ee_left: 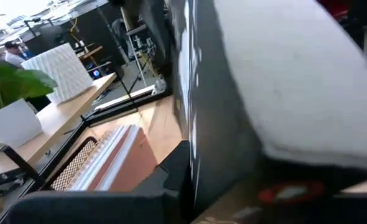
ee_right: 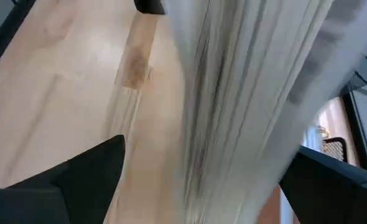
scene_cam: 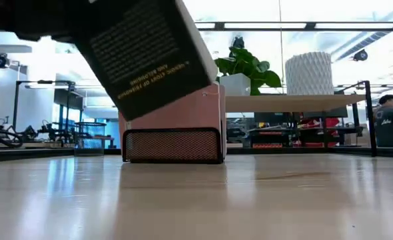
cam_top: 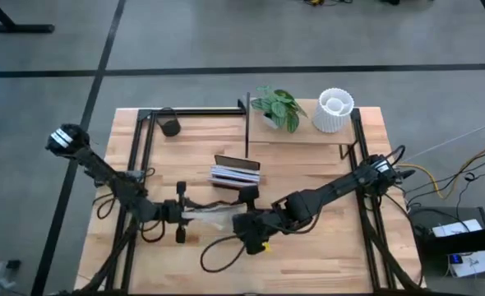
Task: Stock shelves
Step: Put the black book into the black mesh bookshelf
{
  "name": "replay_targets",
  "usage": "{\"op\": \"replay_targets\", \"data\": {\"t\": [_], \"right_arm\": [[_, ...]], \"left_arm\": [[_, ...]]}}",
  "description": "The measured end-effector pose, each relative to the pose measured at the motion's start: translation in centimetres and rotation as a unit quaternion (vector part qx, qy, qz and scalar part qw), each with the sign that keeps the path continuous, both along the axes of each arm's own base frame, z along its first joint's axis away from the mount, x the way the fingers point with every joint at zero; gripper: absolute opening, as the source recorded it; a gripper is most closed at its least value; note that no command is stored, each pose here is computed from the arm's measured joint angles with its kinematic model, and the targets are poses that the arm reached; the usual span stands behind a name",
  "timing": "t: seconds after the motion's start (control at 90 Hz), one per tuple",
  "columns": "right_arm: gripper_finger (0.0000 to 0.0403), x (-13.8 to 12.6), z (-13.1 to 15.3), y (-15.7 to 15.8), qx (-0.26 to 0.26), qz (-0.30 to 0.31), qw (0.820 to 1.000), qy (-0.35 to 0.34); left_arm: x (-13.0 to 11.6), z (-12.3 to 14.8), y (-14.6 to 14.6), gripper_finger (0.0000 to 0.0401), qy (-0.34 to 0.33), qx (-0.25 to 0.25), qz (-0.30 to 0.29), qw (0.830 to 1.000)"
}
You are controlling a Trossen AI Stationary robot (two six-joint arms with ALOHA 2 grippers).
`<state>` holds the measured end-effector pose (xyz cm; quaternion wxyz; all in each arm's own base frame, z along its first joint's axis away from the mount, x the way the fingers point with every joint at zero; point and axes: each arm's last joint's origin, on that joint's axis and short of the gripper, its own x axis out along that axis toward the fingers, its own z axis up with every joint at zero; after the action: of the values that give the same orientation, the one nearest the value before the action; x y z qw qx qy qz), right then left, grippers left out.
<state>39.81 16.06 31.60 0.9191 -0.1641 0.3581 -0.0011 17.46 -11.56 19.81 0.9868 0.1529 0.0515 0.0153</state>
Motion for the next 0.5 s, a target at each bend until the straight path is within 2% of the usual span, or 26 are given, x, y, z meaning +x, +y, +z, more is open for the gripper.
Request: {"op": "replay_targets", "data": {"t": [0.189, 0.367, 0.5], "right_arm": [[0.037, 0.1, 0.0, -0.1, 0.001, 0.005, 1.0, 0.002], [0.036, 0.6, 0.2, -0.4, 0.019, -0.018, 0.999, -0.025], [0.0324, 0.7, 0.2, -0.7, 0.011, -0.037, 0.999, -0.031]], "left_arm": [[0.6, 0.4, 1.0, 0.0047, -0.016, -0.013, 0.023, 1.0], [1.2, 0.7, 1.0, 0.0048, -0.038, -0.036, -0.029, 0.998], [1.5, 0.5, 0.8, 0.0048, -0.041, -0.037, -0.04, 0.998]]}}
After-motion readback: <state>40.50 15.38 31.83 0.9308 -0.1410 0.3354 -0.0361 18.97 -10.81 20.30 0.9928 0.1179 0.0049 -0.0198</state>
